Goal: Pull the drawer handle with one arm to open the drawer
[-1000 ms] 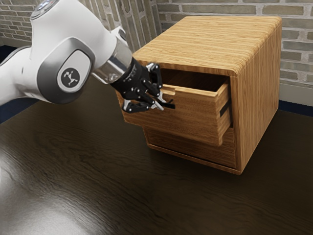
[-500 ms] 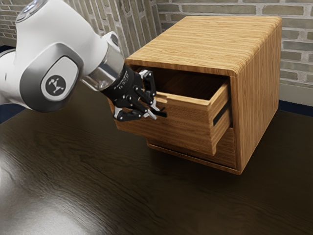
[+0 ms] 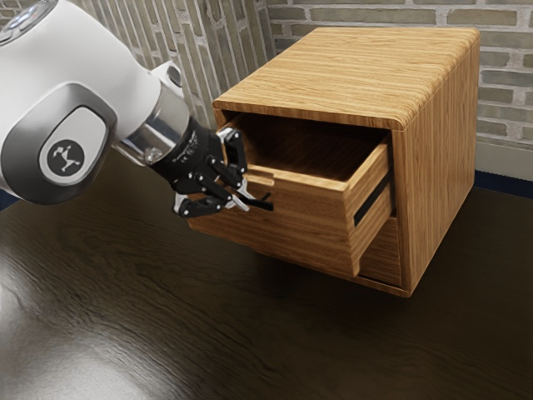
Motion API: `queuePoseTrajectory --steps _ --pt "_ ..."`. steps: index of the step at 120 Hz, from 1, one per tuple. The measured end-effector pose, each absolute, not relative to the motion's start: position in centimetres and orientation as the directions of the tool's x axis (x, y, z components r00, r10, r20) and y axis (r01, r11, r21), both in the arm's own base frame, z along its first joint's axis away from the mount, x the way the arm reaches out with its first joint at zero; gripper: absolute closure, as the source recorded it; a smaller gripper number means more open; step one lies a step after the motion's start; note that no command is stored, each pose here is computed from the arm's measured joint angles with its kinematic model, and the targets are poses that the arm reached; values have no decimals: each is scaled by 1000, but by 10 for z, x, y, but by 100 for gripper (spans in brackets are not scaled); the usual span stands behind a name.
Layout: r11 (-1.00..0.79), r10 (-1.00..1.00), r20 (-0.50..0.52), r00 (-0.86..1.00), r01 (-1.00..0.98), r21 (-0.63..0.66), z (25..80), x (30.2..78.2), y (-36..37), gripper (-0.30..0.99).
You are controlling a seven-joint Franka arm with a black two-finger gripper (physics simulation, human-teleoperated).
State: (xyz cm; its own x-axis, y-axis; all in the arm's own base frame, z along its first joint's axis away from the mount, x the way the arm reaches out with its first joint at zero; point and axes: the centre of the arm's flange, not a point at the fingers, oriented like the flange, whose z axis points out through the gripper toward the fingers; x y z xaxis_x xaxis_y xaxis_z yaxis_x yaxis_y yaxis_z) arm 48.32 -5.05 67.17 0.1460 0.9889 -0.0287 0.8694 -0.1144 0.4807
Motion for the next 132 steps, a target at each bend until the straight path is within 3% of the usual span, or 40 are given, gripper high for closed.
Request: queuePoseTrajectory --steps 42,132 --pt "-100 993 -9 120 865 491 682 447 -44 78" --pt "-75 996 -5 88 883 463 679 421 -37 79"
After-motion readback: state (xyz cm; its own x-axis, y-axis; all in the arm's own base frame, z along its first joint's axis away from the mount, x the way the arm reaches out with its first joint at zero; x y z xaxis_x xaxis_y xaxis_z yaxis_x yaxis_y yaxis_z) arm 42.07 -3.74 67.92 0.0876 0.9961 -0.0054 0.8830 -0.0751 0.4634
